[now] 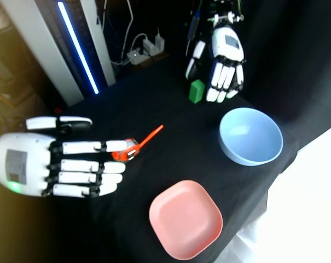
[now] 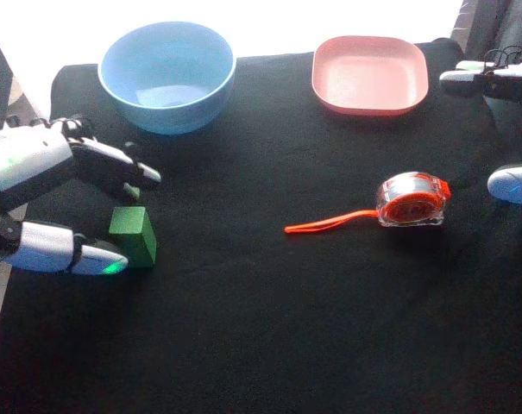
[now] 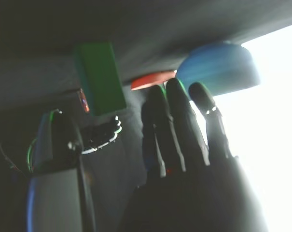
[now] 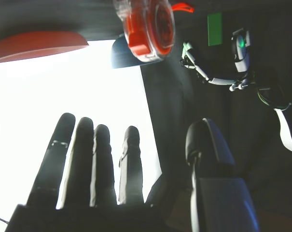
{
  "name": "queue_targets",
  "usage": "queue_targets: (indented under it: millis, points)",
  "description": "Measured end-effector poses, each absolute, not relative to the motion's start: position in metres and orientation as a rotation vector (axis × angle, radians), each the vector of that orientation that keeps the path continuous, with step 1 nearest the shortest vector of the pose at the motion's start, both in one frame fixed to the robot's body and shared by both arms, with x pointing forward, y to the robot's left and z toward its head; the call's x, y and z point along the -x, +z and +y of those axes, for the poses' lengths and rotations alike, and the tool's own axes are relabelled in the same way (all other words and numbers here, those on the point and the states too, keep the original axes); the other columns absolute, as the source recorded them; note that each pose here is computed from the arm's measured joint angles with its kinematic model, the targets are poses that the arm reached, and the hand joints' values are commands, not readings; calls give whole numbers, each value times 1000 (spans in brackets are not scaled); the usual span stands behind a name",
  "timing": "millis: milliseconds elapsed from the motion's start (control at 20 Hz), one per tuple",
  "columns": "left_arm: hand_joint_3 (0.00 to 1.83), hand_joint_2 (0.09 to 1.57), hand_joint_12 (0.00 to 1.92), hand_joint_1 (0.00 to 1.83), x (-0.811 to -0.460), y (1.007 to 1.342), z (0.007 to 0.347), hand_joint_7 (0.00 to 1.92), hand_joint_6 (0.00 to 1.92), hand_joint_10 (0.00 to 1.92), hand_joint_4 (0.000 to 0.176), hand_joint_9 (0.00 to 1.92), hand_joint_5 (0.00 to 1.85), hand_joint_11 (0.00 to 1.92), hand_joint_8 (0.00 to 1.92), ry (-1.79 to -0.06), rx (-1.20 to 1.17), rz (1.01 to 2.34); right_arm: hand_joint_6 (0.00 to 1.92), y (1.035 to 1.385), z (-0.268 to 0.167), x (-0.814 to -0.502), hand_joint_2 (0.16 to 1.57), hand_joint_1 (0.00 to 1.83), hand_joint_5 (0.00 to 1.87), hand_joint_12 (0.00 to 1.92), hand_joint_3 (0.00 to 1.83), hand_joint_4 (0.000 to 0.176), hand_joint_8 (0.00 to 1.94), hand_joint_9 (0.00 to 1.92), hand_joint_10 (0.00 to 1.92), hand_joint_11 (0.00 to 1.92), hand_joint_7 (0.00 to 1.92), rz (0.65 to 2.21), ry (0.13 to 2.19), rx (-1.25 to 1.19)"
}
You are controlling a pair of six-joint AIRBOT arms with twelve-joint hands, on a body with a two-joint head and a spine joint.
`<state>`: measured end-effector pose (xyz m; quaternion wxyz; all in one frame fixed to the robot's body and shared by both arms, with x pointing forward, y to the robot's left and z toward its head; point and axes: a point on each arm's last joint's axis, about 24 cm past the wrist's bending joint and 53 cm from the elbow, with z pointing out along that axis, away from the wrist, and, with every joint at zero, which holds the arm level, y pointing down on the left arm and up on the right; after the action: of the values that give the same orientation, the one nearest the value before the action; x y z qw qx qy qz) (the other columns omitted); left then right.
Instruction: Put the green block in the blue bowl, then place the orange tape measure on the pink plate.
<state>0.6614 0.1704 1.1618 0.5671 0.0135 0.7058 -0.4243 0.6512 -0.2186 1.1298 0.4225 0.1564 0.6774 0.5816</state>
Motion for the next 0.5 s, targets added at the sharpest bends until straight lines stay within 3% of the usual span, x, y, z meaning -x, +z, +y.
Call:
queue_targets:
  millis: [50,100,150,200,300,400,450,500]
  points:
    - [6,1054,1456,1343,-663,1160,167,1072,9,732,0,818,945,409,826,-1002,-30,1662,1,1129,-218,-651,1059,750,357,702,1,116,1,259,4,0,255,1698,1456,-393]
    - [13,1098,1497,1277,-663,1160,165,1056,637,771,0,821,931,444,1037,-1006,-33,1660,2,1129,-218,-651,1059,737,360,715,1,113,4,264,5,0,264,1697,1457,-393]
    - [2,1130,1508,1256,-664,1159,163,1017,830,793,0,822,889,471,1145,-1011,-30,1660,0,1129,-218,-651,1061,735,357,716,2,114,2,262,3,0,260,1698,1456,-392]
    - [2,1141,1512,1249,-664,1158,162,1000,898,796,0,817,863,448,1181,-1013,-31,1663,1,1129,-218,-651,1059,739,361,724,0,120,3,269,5,0,266,1697,1456,-394]
    - [0,1122,1511,1260,-666,1158,161,1025,781,812,0,896,937,557,1149,-1013,-29,1659,5,1129,-219,-652,1062,737,371,731,2,113,5,280,8,0,274,1697,1454,-391]
    - [0,1070,1518,1275,-667,1159,161,1069,456,788,0,941,1155,587,1065,-1014,-27,1657,2,1129,-219,-652,1063,734,379,764,0,108,2,294,5,1,282,1696,1453,-392]
    - [0,1059,1554,1281,-667,1159,160,1062,274,854,0,976,1256,639,1084,-1015,-28,1655,0,1129,-219,-652,1065,733,371,769,1,124,0,293,3,0,274,1696,1453,-392]
    - [0,1051,1494,1275,-667,1161,160,1097,337,811,0,1000,1239,649,994,-1018,-28,1649,2,1129,-219,-652,1068,745,375,768,2,115,2,293,3,0,277,1697,1453,-391]
